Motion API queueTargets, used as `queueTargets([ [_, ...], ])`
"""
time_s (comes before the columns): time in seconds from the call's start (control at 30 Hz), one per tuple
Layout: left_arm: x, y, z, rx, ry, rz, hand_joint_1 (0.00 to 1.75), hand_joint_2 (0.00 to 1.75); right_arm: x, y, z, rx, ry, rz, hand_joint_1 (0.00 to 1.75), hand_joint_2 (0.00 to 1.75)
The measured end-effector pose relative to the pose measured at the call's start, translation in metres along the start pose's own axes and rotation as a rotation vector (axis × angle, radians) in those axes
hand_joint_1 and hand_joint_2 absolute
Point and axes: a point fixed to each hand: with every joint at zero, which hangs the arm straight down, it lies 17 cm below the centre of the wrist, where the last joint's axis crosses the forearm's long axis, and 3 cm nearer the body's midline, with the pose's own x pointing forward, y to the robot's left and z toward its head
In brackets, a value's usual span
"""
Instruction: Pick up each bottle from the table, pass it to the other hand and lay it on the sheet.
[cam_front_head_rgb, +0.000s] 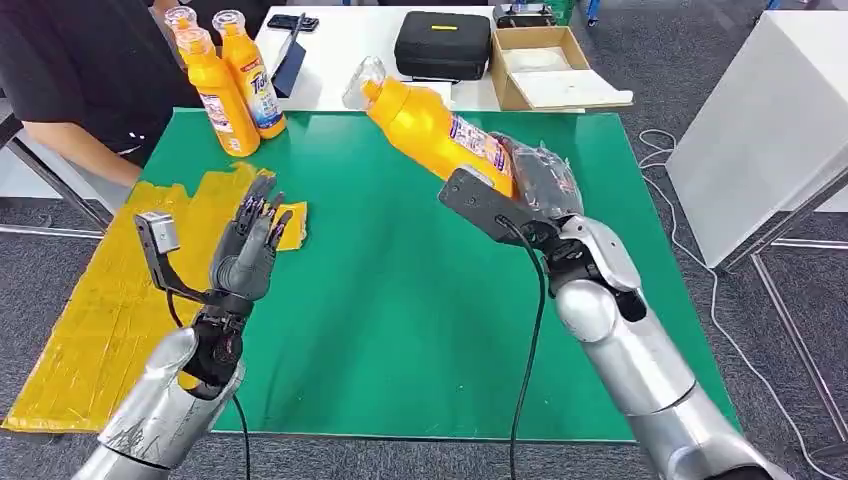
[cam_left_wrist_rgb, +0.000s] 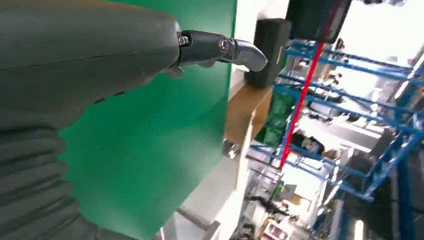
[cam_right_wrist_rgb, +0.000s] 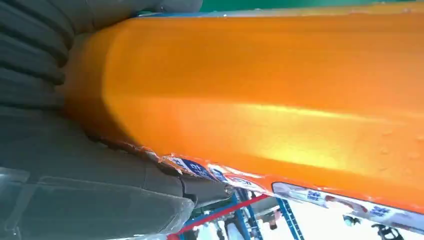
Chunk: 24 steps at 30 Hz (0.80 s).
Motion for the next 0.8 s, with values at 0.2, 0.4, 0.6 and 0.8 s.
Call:
queueTargets([
  [0.2,0.004,-0.017,0.002,-0.010,-0.013,0.047,0.00,1.75,0.019,0.016,0.002,0.016,-0.021,-0.033,1.75,1.75],
  [0.4,0.011,-0.031,0.007,-0.016,-0.018,0.187,0.00,1.75,0.062,0.049,0.000,0.086,-0.068,-0.065,1.75,1.75],
  [0.6,0.019,-0.048,0.013,-0.036,-0.029,0.262,0.00,1.75,0.097,0.080,0.001,0.080,-0.081,0.101,1.75,1.75],
  [0.8,0.022,-0.059,0.020,-0.053,-0.010,0.346,0.00,1.75,0.128,0.106,0.009,0.115,-0.126,0.164,1.75,1.75],
])
